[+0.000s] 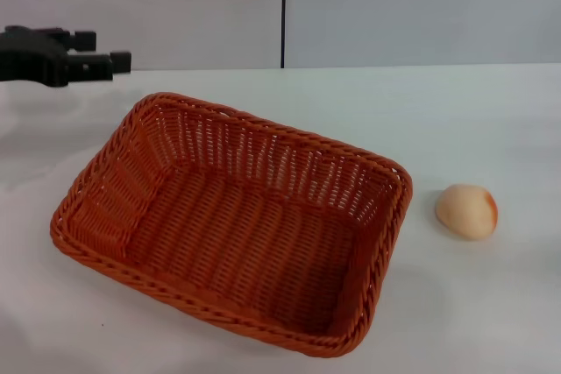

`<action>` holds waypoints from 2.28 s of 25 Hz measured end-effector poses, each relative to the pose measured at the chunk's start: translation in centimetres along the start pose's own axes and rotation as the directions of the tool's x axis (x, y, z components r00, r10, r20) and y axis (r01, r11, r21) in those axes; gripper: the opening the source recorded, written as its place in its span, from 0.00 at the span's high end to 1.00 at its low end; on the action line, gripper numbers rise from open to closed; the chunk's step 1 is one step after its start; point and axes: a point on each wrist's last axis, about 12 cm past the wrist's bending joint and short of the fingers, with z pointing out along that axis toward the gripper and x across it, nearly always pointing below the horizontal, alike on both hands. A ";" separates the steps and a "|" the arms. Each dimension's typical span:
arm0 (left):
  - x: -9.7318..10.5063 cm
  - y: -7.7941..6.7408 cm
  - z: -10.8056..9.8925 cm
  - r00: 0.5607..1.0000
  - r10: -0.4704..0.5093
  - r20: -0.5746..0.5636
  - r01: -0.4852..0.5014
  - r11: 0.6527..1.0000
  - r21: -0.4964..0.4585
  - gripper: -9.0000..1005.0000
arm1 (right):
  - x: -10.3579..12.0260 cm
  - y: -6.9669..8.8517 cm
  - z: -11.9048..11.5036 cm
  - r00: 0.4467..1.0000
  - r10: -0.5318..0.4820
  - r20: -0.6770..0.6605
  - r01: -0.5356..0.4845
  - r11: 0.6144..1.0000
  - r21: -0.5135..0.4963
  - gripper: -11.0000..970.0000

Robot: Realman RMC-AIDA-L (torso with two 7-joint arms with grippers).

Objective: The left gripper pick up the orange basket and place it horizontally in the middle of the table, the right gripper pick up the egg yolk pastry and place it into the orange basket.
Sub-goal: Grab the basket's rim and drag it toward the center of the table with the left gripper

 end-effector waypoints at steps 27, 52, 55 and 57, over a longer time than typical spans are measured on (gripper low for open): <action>0.6 -1.3 4.2 0.939 0.023 -0.343 -0.039 0.998 -0.039 0.25 | 0.0 0.2 0.0 1.000 0.025 0.000 -0.025 1.000 -0.002 0.19; 0.8 -1.5 4.7 0.934 -0.053 -0.353 0.033 0.997 -0.063 0.80 | 0.2 -0.1 -0.1 1.000 0.024 -0.014 -0.024 1.000 0.004 0.19; 0.6 -1.6 4.7 0.940 -0.066 -0.335 0.051 0.997 -0.055 0.81 | 0.2 0.0 -0.1 1.000 0.025 -0.016 -0.025 1.000 0.004 0.19; 0.4 -1.7 4.6 0.950 -0.085 -0.300 0.075 0.996 -0.044 0.81 | 0.2 0.0 -0.1 1.000 0.026 -0.017 -0.026 1.000 0.004 0.19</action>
